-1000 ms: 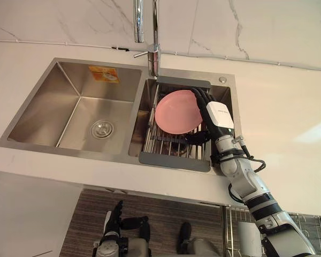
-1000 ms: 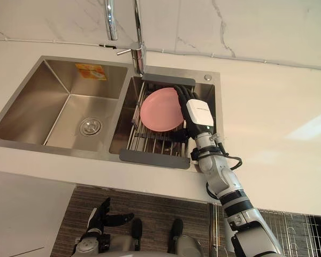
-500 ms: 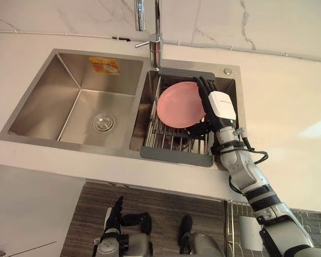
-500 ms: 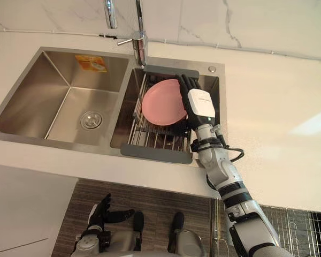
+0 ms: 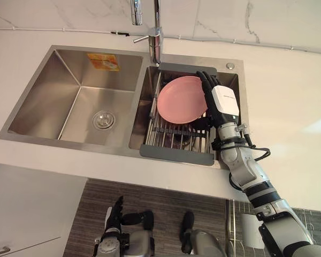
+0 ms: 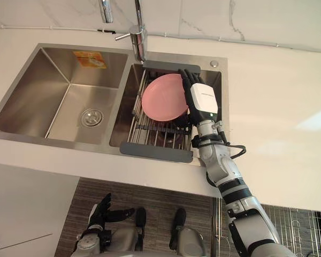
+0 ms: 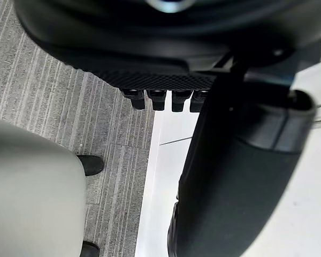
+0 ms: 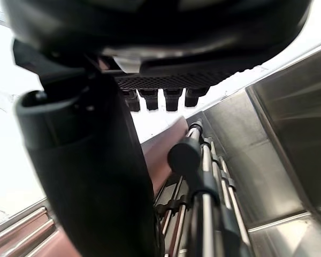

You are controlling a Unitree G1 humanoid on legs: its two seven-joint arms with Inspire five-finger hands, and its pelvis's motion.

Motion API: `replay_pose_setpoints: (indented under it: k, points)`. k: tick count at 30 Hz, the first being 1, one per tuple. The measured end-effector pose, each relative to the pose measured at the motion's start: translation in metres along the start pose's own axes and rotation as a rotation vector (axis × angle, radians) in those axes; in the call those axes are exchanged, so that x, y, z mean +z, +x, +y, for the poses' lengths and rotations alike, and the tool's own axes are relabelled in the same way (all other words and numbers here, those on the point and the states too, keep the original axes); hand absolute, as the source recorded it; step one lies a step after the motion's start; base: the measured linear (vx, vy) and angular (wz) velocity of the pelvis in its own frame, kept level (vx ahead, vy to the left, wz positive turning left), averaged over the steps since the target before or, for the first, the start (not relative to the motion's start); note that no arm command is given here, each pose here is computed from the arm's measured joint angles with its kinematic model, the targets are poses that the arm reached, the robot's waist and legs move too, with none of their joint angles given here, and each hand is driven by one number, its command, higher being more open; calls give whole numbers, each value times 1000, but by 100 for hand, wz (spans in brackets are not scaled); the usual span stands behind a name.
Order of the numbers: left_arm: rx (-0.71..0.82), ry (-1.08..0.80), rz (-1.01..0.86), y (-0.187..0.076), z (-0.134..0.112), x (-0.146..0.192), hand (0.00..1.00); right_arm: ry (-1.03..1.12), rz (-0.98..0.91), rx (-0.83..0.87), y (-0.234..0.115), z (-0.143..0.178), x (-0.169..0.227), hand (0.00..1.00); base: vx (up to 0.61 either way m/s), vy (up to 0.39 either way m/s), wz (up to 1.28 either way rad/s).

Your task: Walk over to the sink, pick up the cup, carry it to the dishwasher, place the cup inside the dishwasher, then close the dishwasher door

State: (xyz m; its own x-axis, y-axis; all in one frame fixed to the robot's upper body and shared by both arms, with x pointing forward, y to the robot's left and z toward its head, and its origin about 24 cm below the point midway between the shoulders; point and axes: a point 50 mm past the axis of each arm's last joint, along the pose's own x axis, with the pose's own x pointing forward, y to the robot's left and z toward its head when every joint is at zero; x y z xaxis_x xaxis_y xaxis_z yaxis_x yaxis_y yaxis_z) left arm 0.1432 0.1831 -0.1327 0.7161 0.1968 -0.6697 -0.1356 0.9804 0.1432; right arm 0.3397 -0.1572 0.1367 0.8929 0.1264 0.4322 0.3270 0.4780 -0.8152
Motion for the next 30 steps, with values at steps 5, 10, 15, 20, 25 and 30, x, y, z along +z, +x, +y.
replay_pose_setpoints:
  k: [5, 10, 15, 20, 25, 30]
  points:
    - [-10, 8, -11, 2, -3, 4, 100, -24, -21, -94, 18, -22, 4, 0, -4, -1, 1]
    - [-12, 8, -13, 3, -3, 5, 100, -53, -24, -119, 22, -32, 2, 0, 17, -12, -2]
    - [-13, 8, -18, 3, -4, 6, 100, -47, -36, -114, 23, -32, 3, 0, 18, -7, 0]
    - [-15, 7, -20, 4, -4, 7, 100, -18, -68, -106, 26, -30, 11, 0, -7, 1, 1]
    - [-16, 5, -22, 4, -5, 8, 100, -14, -88, -101, 27, -30, 16, 0, -1, 1, -1]
    - [-16, 8, -12, 4, -5, 7, 100, 28, -191, -158, 21, -43, 40, 0, 10, -6, -9]
